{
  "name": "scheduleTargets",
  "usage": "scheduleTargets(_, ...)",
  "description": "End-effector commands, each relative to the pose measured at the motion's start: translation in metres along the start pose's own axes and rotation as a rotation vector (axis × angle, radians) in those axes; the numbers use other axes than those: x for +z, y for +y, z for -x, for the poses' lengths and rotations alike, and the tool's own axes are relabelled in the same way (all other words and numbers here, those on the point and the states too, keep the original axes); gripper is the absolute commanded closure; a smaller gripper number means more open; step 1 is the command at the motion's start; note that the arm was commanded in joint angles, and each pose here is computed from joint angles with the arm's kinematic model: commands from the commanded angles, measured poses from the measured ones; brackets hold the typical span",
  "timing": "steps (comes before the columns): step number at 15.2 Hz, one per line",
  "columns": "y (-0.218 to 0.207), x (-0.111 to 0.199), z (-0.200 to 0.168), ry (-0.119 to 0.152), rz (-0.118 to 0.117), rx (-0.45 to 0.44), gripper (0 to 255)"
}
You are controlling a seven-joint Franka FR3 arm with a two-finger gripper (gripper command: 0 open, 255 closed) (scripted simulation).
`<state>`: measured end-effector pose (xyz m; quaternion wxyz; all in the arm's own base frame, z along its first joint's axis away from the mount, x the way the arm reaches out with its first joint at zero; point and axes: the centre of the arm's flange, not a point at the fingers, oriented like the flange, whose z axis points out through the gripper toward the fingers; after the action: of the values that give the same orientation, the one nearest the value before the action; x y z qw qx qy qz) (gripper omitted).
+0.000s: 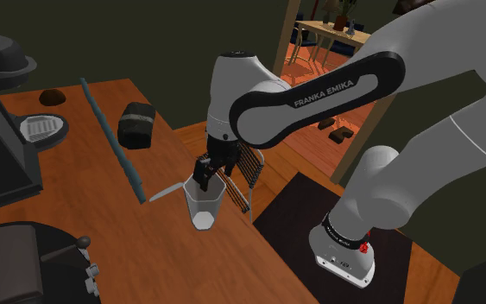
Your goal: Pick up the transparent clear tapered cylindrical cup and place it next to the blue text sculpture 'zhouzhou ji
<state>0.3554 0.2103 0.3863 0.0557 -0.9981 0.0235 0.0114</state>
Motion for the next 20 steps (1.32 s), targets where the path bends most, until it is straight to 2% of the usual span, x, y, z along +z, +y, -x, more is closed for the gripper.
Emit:
scheduleTargets(1, 0.0, 0.0, 0.0, 0.0, 0.0, 0.0, 0)
scheduleTargets(4, 0.0, 0.0, 0.0, 0.0, 0.0, 0.0, 0)
scheduleTargets(5, 0.0, 0.0, 0.0, 0.0, 0.0, 0.0, 255)
scheduleTargets(14, 0.0, 0.0, 0.0, 0.0, 0.0, 0.0, 255)
scheduleTargets(20, -0.004, -0.031, 0.001, 0.0, 0.0, 0.0, 255)
